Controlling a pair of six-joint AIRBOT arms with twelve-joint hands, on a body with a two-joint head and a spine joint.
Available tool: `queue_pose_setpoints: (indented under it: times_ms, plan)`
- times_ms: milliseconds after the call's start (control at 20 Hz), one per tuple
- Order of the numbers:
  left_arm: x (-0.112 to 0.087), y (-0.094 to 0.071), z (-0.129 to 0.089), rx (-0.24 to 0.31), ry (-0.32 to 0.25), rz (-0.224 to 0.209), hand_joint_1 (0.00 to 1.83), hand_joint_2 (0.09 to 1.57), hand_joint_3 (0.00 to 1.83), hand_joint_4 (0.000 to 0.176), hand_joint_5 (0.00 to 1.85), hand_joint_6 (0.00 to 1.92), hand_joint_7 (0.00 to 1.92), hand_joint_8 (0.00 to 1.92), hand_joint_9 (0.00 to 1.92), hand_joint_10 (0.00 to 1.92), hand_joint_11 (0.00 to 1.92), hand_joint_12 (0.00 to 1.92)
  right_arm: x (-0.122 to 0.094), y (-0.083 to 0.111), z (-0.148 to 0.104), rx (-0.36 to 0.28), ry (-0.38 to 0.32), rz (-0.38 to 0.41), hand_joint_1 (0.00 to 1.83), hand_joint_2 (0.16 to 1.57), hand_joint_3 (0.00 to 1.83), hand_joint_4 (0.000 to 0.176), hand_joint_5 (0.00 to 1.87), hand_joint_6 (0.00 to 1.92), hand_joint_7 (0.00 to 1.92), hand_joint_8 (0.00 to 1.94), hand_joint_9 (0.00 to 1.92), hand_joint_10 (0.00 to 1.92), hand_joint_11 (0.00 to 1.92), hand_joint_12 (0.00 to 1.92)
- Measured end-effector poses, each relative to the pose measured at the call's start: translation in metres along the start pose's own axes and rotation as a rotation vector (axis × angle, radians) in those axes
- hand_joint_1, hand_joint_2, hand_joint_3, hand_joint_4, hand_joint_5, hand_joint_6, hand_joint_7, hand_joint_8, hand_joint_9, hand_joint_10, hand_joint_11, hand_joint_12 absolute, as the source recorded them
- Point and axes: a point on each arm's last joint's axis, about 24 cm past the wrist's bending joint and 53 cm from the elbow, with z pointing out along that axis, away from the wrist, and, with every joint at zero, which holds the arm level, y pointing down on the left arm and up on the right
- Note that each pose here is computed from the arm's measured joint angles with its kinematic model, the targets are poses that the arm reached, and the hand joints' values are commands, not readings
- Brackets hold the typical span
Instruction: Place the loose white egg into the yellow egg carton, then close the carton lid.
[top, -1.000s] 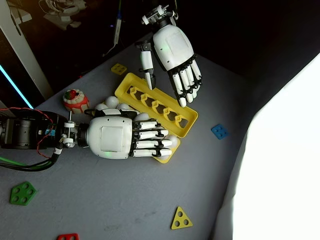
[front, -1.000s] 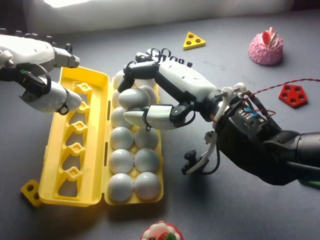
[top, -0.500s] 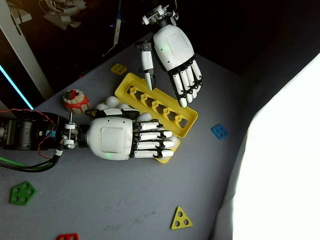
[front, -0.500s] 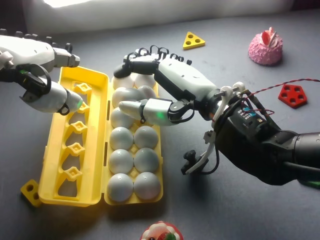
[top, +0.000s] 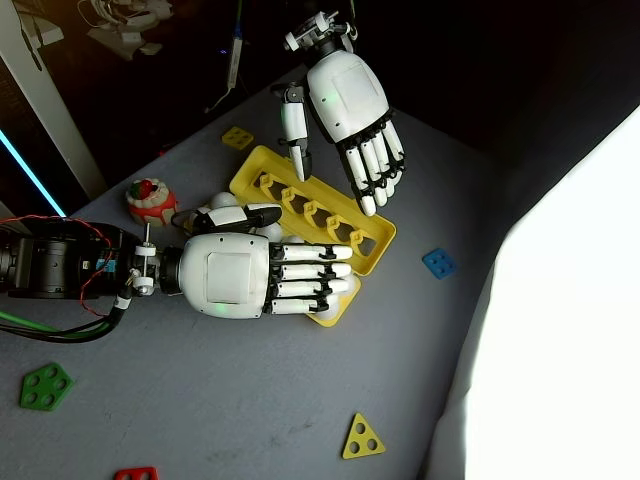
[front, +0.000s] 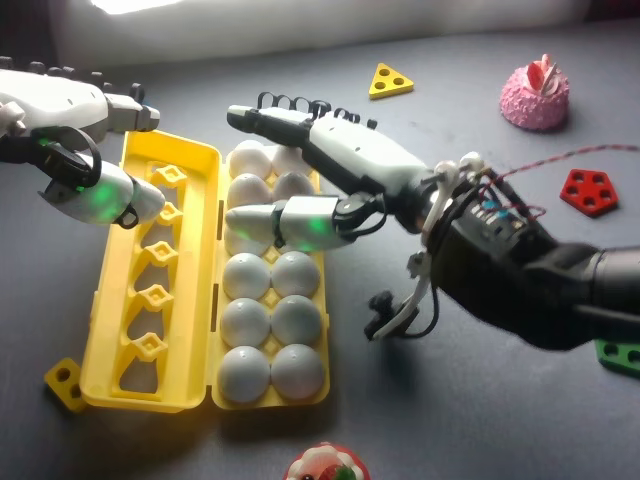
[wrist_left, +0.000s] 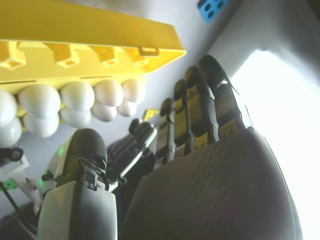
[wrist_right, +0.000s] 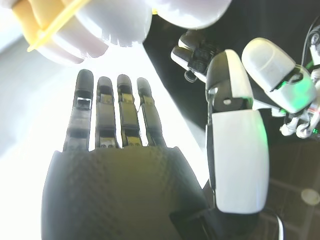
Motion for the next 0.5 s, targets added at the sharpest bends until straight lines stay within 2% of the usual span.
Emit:
queue_pose_setpoints:
  times_ms: [100,200,250,350,400,450,500]
  plan:
    - [0.000,0.000,0.000,-0.004,0.006,-0.023,0.34,1.30,0.00,0.049,0.11,0.00,0.21,0.00,0.23,0.00,0.00,0.75,-0.020,0.016,0.000,-0.014,-0.016,-0.014,0.76,1.01,0.00,0.000,0.24,0.01,0.22,0.00,0.18,0.01,0.00,0.78]
    - [0.000,0.001,-0.001,-0.015,0.011,-0.055,0.37,1.29,0.00,0.047,0.14,0.01,0.23,0.01,0.24,0.00,0.00,0.71,-0.041,0.028,-0.001,-0.023,-0.040,-0.025,0.83,0.99,0.00,0.000,0.26,0.01,0.22,0.00,0.18,0.01,0.00,0.82]
    - [-0.001,0.002,-0.001,-0.021,0.011,-0.065,0.37,1.29,0.00,0.047,0.14,0.01,0.24,0.00,0.24,0.01,0.00,0.75,-0.046,0.029,-0.002,-0.018,-0.041,-0.029,0.79,1.00,0.00,0.000,0.24,0.00,0.20,0.00,0.17,0.01,0.00,0.82]
    - [-0.007,0.005,0.002,-0.041,0.006,-0.105,0.35,1.29,0.00,0.037,0.18,0.02,0.26,0.01,0.26,0.01,0.00,0.80,-0.058,0.034,-0.006,0.009,-0.028,-0.046,0.75,1.01,0.00,0.000,0.24,0.00,0.21,0.00,0.19,0.01,0.00,0.92]
    - [-0.009,0.008,0.003,-0.050,0.009,-0.136,0.33,1.30,0.00,0.034,0.20,0.01,0.24,0.00,0.23,0.00,0.00,0.75,-0.063,0.037,-0.008,0.010,-0.024,-0.060,0.73,1.02,0.00,0.000,0.26,0.01,0.24,0.01,0.20,0.02,0.00,0.96]
    - [-0.011,0.011,0.005,-0.062,0.006,-0.171,0.27,1.30,0.00,0.034,0.21,0.02,0.25,0.00,0.24,0.01,0.00,0.75,-0.069,0.040,-0.013,0.014,-0.016,-0.089,0.63,1.04,0.02,0.000,0.25,0.01,0.24,0.01,0.20,0.02,0.00,0.97]
    - [-0.013,0.017,0.006,-0.082,-0.001,-0.239,0.26,1.30,0.00,0.035,0.22,0.02,0.26,0.01,0.25,0.01,0.00,0.75,-0.079,0.040,-0.021,0.027,-0.006,-0.132,0.55,1.06,0.02,0.000,0.25,0.00,0.25,0.01,0.21,0.02,0.00,0.97]
